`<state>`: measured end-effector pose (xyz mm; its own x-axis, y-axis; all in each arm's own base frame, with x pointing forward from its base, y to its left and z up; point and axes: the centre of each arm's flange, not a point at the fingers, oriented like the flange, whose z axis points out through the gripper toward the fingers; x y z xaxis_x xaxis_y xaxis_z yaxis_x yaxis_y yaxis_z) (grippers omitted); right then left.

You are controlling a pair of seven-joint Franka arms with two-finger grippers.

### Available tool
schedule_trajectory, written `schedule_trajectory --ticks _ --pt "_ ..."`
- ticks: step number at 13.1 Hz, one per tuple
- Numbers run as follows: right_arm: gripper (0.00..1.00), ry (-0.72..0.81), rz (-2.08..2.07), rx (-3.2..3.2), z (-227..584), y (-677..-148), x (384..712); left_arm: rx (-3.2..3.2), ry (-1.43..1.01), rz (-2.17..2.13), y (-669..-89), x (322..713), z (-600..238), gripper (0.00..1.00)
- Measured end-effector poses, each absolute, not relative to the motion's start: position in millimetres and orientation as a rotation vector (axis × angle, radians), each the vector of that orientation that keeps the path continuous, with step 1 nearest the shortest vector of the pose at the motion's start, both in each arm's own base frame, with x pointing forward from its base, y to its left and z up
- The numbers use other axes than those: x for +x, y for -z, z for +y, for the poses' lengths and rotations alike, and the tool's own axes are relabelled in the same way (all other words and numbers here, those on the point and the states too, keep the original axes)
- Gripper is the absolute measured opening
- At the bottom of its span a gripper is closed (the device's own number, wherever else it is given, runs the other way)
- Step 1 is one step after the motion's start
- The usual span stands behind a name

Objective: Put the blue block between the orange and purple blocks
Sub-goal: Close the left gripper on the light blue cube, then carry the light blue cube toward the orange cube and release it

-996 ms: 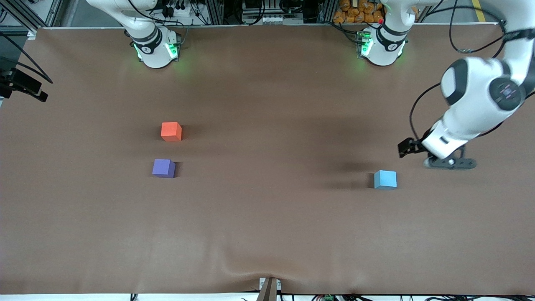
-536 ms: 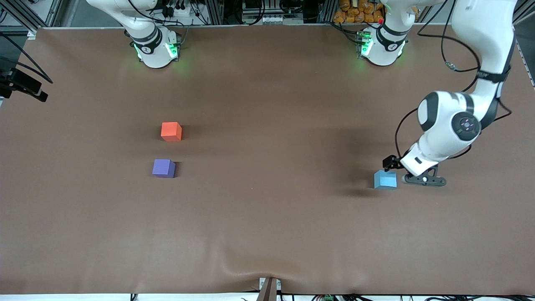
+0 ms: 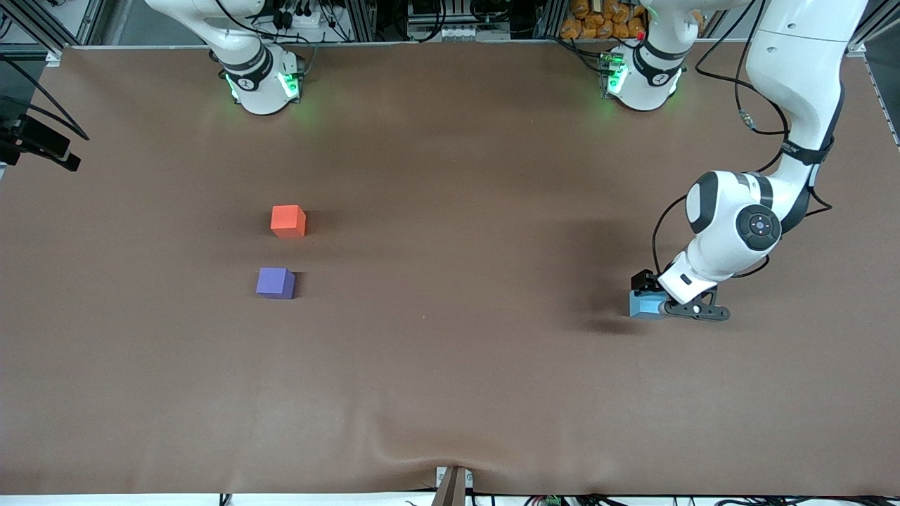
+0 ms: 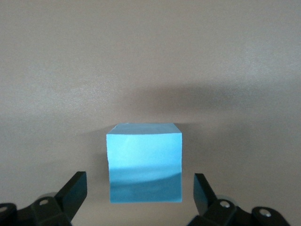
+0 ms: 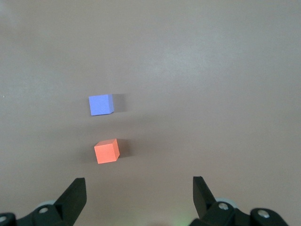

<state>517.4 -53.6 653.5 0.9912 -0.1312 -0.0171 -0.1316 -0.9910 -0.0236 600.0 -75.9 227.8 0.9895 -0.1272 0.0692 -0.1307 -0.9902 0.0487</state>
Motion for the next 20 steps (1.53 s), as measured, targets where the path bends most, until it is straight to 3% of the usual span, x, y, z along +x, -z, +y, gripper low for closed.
schedule_trajectory --ticks 13,15,18,20 --pt "1.0 -0.024 0.205 -3.11 -53.7 -653.5 517.4 3.06 -0.144 -0.284 -201.9 608.3 -90.8 1.0" --pt "1.0 -0.024 0.205 -3.11 -53.7 -653.5 517.4 3.062 -0.141 -0.278 -200.5 608.5 -88.0 0.93" --pt "1.0 -0.024 0.205 -3.11 -53.7 -653.5 517.4 3.063 -0.144 -0.274 -201.4 609.3 -85.9 0.63" --pt "1.0 -0.024 0.206 -3.11 -53.8 -653.5 517.3 3.06 -0.167 -0.279 -207.8 613.5 -88.3 0.62"
